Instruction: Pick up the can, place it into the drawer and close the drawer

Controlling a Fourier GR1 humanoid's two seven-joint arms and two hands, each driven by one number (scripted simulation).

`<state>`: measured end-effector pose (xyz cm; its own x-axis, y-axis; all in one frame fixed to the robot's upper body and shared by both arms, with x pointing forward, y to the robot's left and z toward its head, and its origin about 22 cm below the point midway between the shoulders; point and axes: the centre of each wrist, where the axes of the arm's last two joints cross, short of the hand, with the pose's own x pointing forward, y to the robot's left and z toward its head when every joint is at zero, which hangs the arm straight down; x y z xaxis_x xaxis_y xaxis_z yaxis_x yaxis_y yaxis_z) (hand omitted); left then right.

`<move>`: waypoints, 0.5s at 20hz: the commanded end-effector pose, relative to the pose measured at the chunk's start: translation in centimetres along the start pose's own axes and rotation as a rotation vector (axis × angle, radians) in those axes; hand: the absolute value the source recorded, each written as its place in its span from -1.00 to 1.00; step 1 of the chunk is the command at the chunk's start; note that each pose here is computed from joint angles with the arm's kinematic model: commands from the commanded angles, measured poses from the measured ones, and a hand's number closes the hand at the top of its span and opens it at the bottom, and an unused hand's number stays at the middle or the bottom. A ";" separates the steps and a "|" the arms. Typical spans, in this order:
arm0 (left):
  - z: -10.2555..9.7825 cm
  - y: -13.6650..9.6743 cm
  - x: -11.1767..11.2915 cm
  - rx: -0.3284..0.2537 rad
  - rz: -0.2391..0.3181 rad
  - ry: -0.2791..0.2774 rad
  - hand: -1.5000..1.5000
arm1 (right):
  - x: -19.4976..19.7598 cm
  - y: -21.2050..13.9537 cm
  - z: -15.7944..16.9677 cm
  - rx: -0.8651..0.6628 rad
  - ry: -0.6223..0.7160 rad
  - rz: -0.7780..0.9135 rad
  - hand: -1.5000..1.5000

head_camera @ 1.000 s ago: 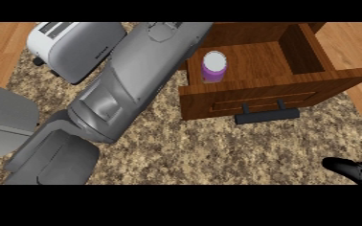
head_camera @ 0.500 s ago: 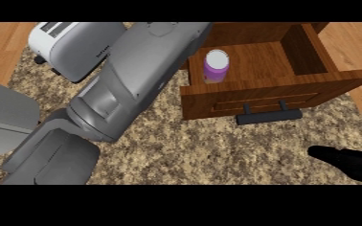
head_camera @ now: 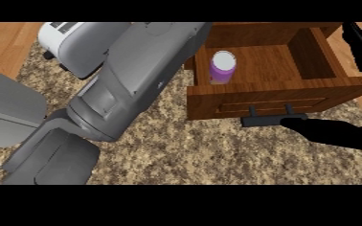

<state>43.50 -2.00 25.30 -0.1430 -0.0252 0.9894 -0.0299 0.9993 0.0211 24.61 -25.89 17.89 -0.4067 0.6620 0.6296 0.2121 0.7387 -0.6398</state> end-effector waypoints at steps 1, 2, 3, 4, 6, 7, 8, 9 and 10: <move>-0.1 -0.3 0.9 0.015 -0.006 -0.008 -1.00 | -0.5 3.0 -1.2 0.069 -0.020 0.121 -1.00; 0.1 -0.6 1.4 0.039 -0.014 -0.039 -1.00 | -1.8 3.7 -1.6 0.074 -0.026 0.152 -1.00; -0.2 -0.1 0.3 0.019 -0.037 -0.029 -1.00 | -2.6 2.9 -2.3 0.071 -0.002 0.188 -1.00; -0.3 0.2 -0.3 0.009 -0.032 -0.017 -1.00 | -1.3 4.7 -2.8 0.072 -0.024 0.194 -1.00; -0.3 0.2 -0.2 0.012 -0.018 -0.014 -1.00 | -3.1 5.7 -2.1 0.140 -0.016 0.230 -1.00; -0.3 0.4 -0.5 -0.021 -0.022 -0.024 -1.00 | -3.0 6.2 -3.6 0.110 -0.014 0.250 -1.00; 0.0 0.0 -0.4 -0.027 -0.041 -0.017 -1.00 | -4.3 8.2 -2.9 0.144 0.008 0.299 -1.00; -0.4 0.3 -0.1 0.001 -0.039 -0.015 -1.00 | -3.7 8.0 -4.5 0.122 -0.003 0.335 -1.00; -0.6 0.5 1.5 -0.010 -0.037 -0.002 -1.00 | -4.1 8.9 -3.8 0.147 -0.011 0.342 -1.00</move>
<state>43.75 -1.77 25.56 -0.1564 -0.0553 0.9861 -0.0315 0.9982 0.0509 30.04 -22.89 13.26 -0.3533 0.8226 0.4455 0.2103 0.5339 -0.8190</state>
